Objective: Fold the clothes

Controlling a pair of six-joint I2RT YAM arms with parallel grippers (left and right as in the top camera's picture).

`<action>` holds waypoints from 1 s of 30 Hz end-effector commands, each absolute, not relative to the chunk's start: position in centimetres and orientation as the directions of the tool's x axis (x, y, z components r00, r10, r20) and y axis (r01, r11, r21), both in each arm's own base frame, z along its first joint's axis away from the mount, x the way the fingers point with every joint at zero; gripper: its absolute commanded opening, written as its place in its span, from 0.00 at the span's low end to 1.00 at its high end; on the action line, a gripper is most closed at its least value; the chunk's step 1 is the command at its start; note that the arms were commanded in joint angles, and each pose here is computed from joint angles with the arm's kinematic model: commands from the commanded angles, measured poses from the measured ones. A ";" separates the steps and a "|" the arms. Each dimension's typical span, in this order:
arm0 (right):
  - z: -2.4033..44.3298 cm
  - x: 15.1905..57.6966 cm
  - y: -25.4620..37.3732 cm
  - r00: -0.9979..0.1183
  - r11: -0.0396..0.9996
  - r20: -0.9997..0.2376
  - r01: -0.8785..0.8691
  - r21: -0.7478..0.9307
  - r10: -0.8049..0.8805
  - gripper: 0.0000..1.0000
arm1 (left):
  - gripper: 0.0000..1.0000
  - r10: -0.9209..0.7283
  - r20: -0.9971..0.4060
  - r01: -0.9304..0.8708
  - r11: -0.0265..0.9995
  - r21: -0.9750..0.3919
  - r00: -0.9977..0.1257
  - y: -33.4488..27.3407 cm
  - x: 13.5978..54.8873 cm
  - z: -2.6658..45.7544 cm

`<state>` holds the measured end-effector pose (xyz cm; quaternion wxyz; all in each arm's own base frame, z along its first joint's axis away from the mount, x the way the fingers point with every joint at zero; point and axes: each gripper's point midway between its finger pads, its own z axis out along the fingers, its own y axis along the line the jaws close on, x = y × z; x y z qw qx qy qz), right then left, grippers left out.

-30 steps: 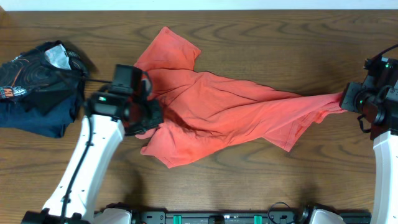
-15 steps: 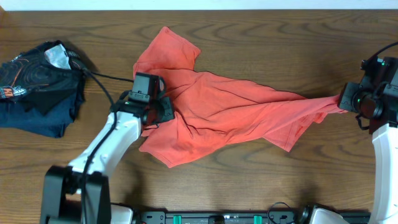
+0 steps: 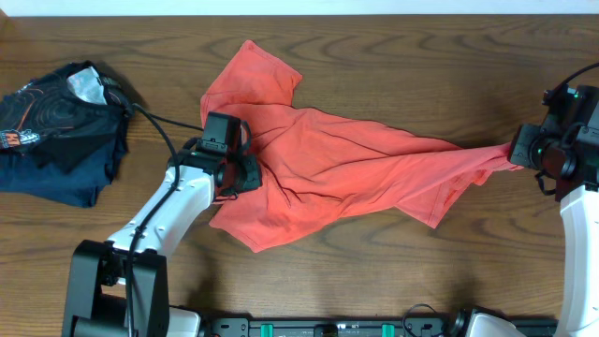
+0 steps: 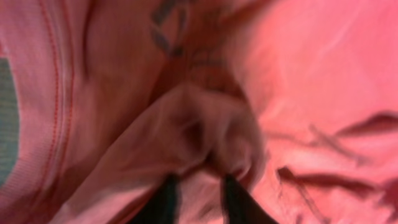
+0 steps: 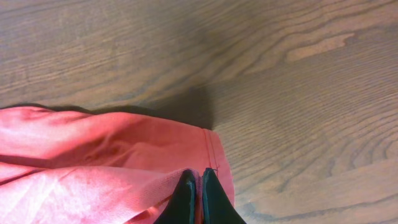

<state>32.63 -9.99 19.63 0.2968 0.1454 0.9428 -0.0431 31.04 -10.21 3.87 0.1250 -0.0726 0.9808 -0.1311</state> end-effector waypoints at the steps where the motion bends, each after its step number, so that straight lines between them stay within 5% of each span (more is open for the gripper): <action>1: 19.6 32.6 -10.4 -0.785 0.954 -0.573 0.298 -0.017 0.235 0.01 | 0.55 -0.106 -0.227 -0.048 0.968 -0.245 -0.968 -10.0 30.5 3.6; 30: 19.6 32.5 -10.3 -0.787 0.954 -0.570 0.298 -0.017 0.236 0.01 | 0.48 0.031 -0.226 0.089 0.964 -0.251 -0.974 -13.2 30.1 2.2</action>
